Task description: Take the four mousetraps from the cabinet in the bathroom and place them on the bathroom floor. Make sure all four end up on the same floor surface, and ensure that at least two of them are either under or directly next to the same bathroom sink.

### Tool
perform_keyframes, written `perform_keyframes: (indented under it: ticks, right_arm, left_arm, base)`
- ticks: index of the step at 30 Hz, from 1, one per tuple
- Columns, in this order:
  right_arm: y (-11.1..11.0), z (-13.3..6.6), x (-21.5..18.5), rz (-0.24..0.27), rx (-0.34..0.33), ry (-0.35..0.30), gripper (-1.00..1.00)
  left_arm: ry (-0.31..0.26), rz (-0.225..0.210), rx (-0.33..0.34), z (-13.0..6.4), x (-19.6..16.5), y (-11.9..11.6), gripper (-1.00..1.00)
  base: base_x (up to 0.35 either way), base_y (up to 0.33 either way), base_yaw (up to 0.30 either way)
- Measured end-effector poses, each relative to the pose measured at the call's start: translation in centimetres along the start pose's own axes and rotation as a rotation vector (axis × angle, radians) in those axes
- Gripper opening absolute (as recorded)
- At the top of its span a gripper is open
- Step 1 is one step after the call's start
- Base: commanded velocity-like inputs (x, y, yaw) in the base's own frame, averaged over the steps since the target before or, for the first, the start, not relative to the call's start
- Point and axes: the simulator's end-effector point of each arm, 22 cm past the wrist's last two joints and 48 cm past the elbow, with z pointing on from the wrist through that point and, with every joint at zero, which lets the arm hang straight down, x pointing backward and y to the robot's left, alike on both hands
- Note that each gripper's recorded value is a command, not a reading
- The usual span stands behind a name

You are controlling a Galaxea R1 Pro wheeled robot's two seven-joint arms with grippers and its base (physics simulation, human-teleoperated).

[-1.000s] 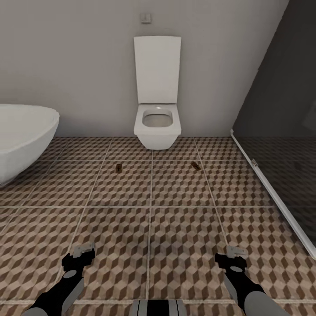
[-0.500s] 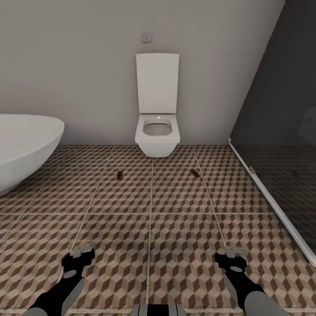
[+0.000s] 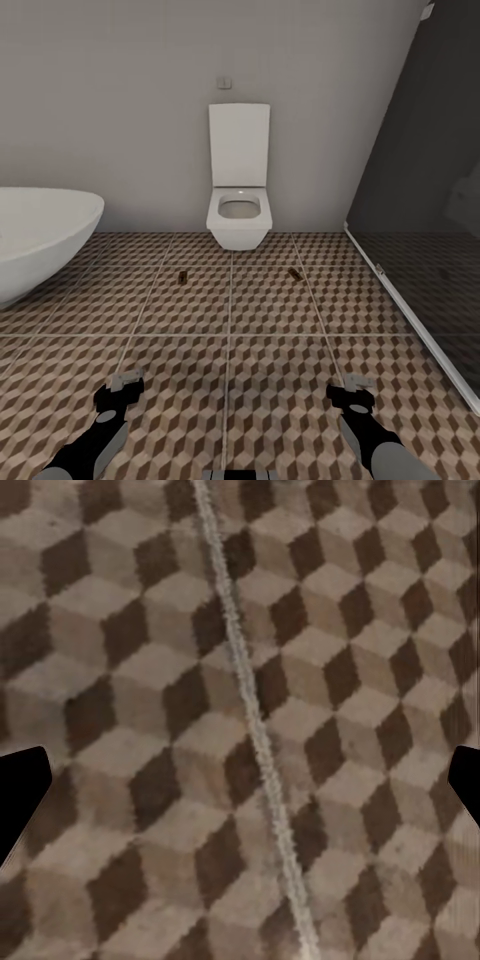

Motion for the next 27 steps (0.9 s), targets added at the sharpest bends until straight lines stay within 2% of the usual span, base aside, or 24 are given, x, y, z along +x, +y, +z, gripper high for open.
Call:
perform_keyframes:
  ticks: [27]
  right_arm:
    - [-0.6, -2.8, -5.7, 0.032, -0.005, -0.102, 1.0]
  left_arm:
    - [-0.1, -0.04, 0.004, -2.2, -5.8, 0.6, 1.0]
  base:
    - [0.0, 0.0, 0.0]
